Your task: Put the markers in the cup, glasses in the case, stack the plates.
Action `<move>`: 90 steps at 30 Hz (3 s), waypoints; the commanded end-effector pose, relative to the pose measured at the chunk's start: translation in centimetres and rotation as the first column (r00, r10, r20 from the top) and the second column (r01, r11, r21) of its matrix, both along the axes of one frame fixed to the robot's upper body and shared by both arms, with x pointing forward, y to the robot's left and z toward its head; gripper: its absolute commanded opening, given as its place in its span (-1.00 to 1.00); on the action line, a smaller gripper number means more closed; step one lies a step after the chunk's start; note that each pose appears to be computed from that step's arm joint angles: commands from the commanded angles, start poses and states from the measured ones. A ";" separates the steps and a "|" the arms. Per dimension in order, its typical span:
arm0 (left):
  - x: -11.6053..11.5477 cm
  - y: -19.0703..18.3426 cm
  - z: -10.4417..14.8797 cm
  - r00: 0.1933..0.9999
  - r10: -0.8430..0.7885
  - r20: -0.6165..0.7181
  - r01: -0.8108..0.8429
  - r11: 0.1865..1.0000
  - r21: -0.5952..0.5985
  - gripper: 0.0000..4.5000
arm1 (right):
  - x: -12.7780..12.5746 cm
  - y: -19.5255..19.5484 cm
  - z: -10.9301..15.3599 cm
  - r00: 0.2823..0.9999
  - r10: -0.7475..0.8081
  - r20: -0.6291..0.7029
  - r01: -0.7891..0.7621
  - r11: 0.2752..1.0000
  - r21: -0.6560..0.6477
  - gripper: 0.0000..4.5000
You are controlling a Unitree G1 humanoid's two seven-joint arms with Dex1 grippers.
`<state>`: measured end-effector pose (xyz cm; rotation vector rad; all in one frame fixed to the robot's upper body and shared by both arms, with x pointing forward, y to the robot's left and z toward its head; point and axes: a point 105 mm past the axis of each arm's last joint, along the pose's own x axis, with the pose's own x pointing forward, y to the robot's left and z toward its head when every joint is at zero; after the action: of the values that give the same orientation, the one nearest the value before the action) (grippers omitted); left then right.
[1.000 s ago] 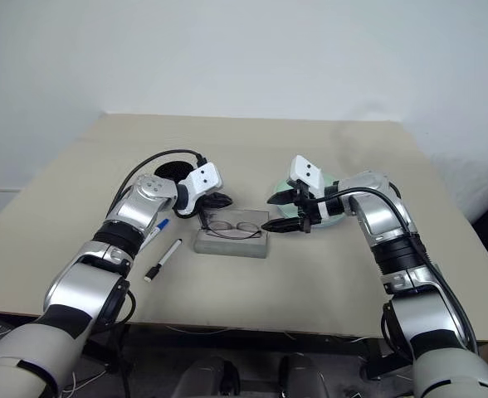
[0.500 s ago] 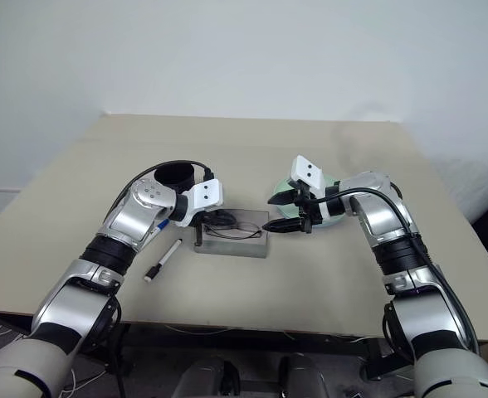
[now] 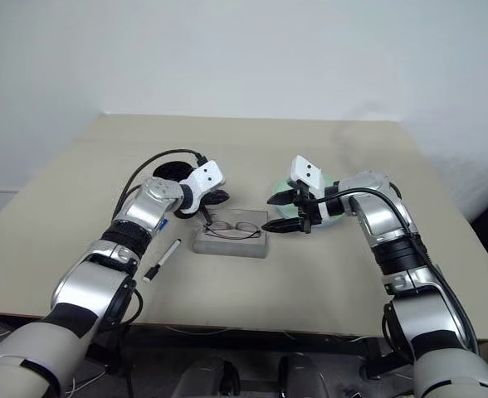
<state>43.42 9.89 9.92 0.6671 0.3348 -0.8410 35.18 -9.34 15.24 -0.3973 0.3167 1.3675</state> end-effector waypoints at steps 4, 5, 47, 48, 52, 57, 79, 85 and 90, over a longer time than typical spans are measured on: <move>-0.4 -1.3 0.7 0.996 -0.091 0.007 0.091 0.996 0.006 -0.99 | -0.1 -0.5 2.3 0.997 0.005 0.071 -0.006 1.000 0.015 0.67; -0.6 -1.4 0.7 0.995 -0.100 0.001 0.100 0.995 0.004 -0.99 | -0.1 -0.5 2.2 0.997 0.002 0.071 -0.003 1.000 0.014 0.67; -10.8 -0.9 0.7 0.870 -0.457 -0.185 0.467 0.884 0.016 -0.99 | -0.1 -0.8 2.4 0.997 0.002 0.076 -0.002 1.000 0.003 0.67; -11.2 -0.7 0.3 0.868 -0.457 -0.195 0.469 0.883 0.017 -0.99 | -0.1 -0.8 2.3 0.997 0.002 0.076 -0.002 1.000 0.003 0.67; -11.5 -0.2 -1.1 0.880 -0.422 -0.219 0.437 0.899 0.023 -0.99 | -0.1 -0.8 2.4 0.997 0.003 0.076 -0.004 1.000 0.004 0.67; -10.6 0.6 -2.1 0.911 -0.349 -0.220 0.364 0.931 0.032 -0.99 | -0.1 -0.6 2.4 0.997 0.009 0.076 -0.009 1.000 0.005 0.67; -11.0 1.4 -4.8 0.920 -0.288 -0.265 0.311 0.949 0.049 -0.99 | 0.1 -0.4 2.5 0.997 0.008 0.079 -0.008 1.000 0.007 0.67; -10.4 0.5 -1.2 0.929 -0.315 -0.192 0.316 0.948 -0.027 -0.99 | 0.2 -0.3 2.5 0.997 0.011 0.080 -0.012 1.000 0.006 0.67; -10.0 0.0 1.9 0.939 -0.317 -0.131 0.307 0.947 -0.092 -0.99 | 0.3 -0.2 2.6 0.997 0.014 0.082 -0.014 1.000 0.008 0.67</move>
<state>32.96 10.03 9.34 0.5999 0.4011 -1.2156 35.21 -10.08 16.10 -0.4193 0.3028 1.3535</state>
